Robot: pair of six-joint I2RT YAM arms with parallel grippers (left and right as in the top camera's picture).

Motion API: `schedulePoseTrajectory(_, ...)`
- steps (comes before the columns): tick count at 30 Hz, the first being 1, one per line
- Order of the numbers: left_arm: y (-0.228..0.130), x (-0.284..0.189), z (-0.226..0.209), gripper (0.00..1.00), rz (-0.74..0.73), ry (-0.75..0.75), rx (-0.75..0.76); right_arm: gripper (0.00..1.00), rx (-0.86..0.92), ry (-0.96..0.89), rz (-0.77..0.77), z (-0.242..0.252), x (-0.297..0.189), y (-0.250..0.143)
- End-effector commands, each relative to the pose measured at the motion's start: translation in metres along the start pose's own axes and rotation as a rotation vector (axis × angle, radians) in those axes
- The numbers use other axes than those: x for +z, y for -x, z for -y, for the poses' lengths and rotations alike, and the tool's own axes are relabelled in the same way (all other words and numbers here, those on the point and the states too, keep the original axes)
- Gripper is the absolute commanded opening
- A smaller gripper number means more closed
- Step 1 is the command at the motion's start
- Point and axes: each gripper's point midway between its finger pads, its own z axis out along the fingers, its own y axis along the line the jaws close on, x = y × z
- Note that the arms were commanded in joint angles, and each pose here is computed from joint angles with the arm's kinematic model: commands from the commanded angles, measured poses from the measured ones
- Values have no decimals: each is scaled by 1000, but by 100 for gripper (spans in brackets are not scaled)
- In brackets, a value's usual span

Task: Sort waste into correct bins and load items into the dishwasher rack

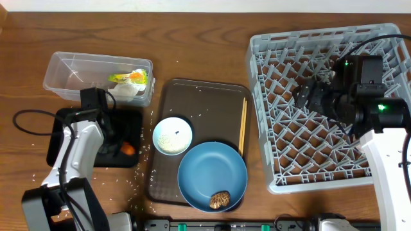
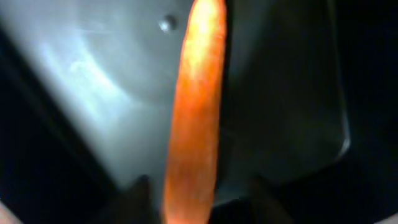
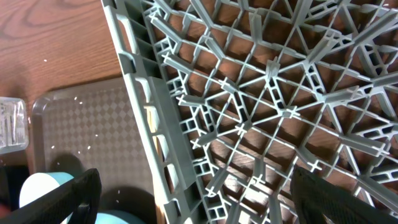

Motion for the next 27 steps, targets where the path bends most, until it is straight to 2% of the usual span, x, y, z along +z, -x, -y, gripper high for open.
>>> schedulePoseTrajectory(1,-5,-16,16,66,-35,-94,84,91,2,-4,-7,-1,1,-2)
schedulePoseTrajectory(4,-4,-42,21,74,-14,-128,165,91,2,-4,-7,-1,1,-2)
schedulePoseTrajectory(7,-8,-71,31,75,18,-190,311,91,2,-4,-7,-1,1,-2)
schedulePoseTrajectory(9,-20,-93,45,75,37,-272,469,91,1,-2,-3,-2,1,-1)
schedulePoseTrajectory(13,-57,-117,59,75,59,-362,761,91,-1,4,11,-3,1,2)
schedulePoseTrajectory(19,-127,-116,56,74,-11,-347,1148,91,-2,5,14,-4,1,3)
schedulePoseTrajectory(24,-146,-105,50,74,5,-248,1269,91,-2,5,13,-3,1,3)
schedulePoseTrajectory(27,-139,-94,47,74,33,-159,1234,91,-1,4,12,-3,1,3)
